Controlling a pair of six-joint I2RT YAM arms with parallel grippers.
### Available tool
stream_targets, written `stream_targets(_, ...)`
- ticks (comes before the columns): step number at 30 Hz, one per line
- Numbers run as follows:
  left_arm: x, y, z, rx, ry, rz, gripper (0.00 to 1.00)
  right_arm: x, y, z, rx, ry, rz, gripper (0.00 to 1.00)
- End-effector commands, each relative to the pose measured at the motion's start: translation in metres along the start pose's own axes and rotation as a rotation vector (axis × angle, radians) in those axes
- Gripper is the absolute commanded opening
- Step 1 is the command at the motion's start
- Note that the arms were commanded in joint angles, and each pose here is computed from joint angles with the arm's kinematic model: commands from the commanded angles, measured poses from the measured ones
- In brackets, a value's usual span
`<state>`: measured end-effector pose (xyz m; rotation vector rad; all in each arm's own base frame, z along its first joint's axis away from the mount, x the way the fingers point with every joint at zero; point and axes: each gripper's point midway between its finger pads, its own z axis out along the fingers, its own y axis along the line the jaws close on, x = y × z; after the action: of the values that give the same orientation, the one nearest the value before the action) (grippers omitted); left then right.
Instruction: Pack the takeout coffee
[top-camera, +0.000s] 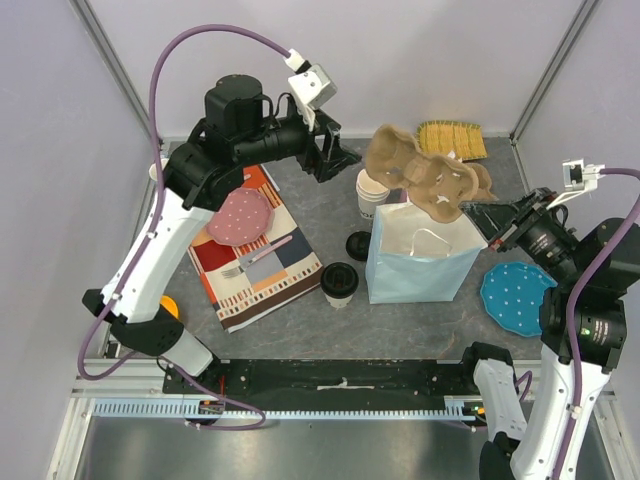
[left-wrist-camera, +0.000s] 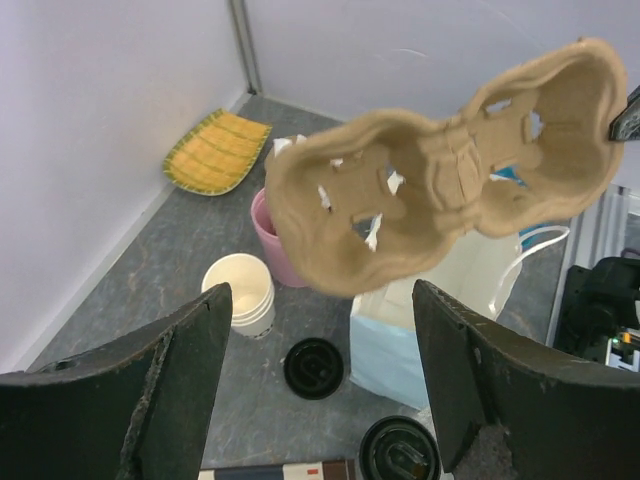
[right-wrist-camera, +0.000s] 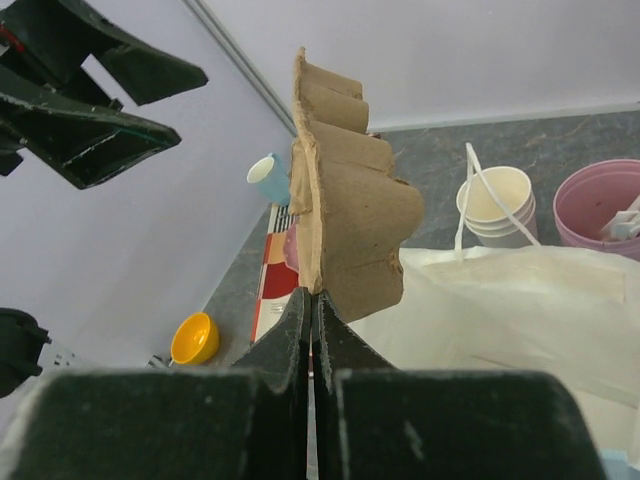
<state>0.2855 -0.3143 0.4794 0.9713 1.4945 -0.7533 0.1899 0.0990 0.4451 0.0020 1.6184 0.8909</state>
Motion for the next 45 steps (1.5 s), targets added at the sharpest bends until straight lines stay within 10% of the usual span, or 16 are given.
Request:
stream_targets(1,-0.004,-0.01,0.021,0.1,-0.055,-0.037,0.8,0.015,0.011,-0.006,-0.058,0.058,-0.008,0.0)
stream_targets(14,0.033,-0.006,0.049,0.125,0.012,-0.059,0.66,0.027,0.022,-0.005,-0.165,0.12,-0.044,0.0)
stream_targets(20,0.04,-0.011,0.043,0.132,0.045,-0.109,0.2,0.027,0.017,-0.001,-0.157,0.127,-0.047,0.0)
stream_targets(28,0.052,-0.014,0.027,0.069,0.108,-0.263,0.03,0.014,-0.035,0.013,0.1,0.089,-0.02,0.0)
stream_targets(36,0.045,-0.011,0.019,-0.018,0.094,-0.425,0.02,-0.024,-0.039,0.015,0.202,-0.02,-0.013,0.55)
stream_targets(45,0.053,0.012,0.027,-0.197,0.097,-0.414,0.02,-0.104,0.023,-0.043,0.327,-0.296,-0.13,0.64)
